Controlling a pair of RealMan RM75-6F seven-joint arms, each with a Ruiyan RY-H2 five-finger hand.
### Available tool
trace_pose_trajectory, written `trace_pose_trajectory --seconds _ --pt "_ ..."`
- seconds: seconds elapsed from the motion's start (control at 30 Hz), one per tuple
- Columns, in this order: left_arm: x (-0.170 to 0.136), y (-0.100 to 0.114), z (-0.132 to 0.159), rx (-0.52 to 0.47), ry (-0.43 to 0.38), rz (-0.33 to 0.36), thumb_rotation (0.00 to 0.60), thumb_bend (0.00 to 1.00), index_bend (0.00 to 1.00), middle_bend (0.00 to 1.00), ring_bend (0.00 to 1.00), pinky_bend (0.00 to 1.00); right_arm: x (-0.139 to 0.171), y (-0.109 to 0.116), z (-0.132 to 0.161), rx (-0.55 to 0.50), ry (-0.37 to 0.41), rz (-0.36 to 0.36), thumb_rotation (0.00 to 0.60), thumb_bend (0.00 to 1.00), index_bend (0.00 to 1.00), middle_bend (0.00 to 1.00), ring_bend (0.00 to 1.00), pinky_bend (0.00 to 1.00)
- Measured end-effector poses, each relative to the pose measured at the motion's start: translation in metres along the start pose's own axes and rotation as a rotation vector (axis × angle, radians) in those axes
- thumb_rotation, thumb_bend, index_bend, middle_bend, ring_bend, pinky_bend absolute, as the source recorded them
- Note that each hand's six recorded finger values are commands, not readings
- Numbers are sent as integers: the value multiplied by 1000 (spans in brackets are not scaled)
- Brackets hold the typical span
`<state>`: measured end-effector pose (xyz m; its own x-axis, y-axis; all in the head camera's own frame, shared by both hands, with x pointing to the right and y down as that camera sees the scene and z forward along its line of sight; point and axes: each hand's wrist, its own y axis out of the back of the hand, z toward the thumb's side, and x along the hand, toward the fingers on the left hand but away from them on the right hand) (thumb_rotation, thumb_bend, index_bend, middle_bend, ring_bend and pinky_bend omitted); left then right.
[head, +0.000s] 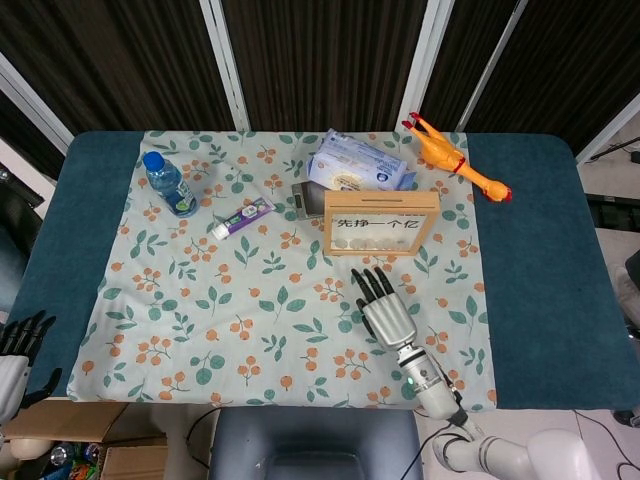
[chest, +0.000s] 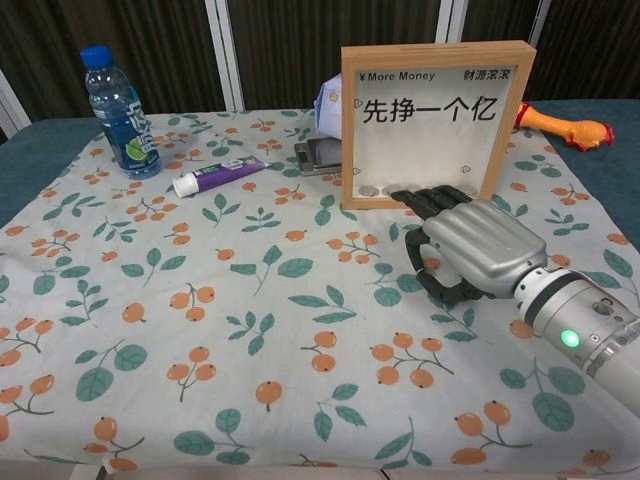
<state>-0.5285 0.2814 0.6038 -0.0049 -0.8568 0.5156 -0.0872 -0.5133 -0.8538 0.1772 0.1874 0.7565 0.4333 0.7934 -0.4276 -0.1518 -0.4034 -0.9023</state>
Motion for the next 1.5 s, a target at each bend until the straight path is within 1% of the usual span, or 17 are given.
trace_pose_trajectory --seconds 0.2,0.3,0.4,0.5,0.6,0.7,0.73,0.83,0.93,1.0,1.03,1.23,1.33,1.5 --pt "-1 1 1 0 -3 3 600 377 0 0 0 0 0 6 -3 -7 -5 -32 600 607 733 131 0 0" --pt "0 1 2 0 -5 5 600 377 0 0 0 0 0 17 -4 -21 -5 -68 600 608 739 131 0 0" --pt "0 3 3 -3 -9 13 600 377 0 0 0 0 -1 34 -4 -44 -5 -127 600 607 752 132 0 0" --pt "-1 5 5 -3 -14 21 600 377 0 0 0 0 -2 59 -6 -79 -9 -197 600 607 757 133 0 0" --pt "-2 7 6 -2 -19 27 600 378 0 0 0 0 -3 91 -9 -118 -19 -277 600 608 764 135 0 0" --pt "-3 9 7 -1 -21 33 600 377 0 0 0 0 -6 130 -16 -148 -40 -366 600 608 767 137 0 0" --pt "-3 10 7 -1 -22 34 600 377 0 0 0 0 -9 148 -21 -155 -54 -403 600 608 767 138 0 0" --pt "-4 11 8 0 -24 38 600 377 0 0 0 0 -17 189 -39 -149 -106 -485 600 608 774 142 0 0" --pt "-4 12 8 2 -28 41 600 378 0 0 0 0 -29 217 -60 -132 -172 -526 600 608 777 142 0 0" --pt "-3 13 9 3 -30 42 600 377 0 0 0 0 -37 225 -69 -125 -206 -522 600 608 778 142 0 0" --pt "-3 13 10 3 -31 43 600 377 0 0 0 0 -43 227 -74 -122 -224 -508 600 608 779 142 0 0" --pt "-1 14 11 5 -35 41 600 377 0 0 0 0 -73 223 -92 -120 -301 -392 600 610 784 143 0 0" --pt "0 13 11 7 -35 37 600 377 0 0 0 0 -88 221 -95 -107 -326 -343 600 611 785 146 0 0" --pt "1 14 11 7 -34 36 600 377 0 0 0 0 -105 215 -91 -88 -341 -287 600 612 788 150 0 0"
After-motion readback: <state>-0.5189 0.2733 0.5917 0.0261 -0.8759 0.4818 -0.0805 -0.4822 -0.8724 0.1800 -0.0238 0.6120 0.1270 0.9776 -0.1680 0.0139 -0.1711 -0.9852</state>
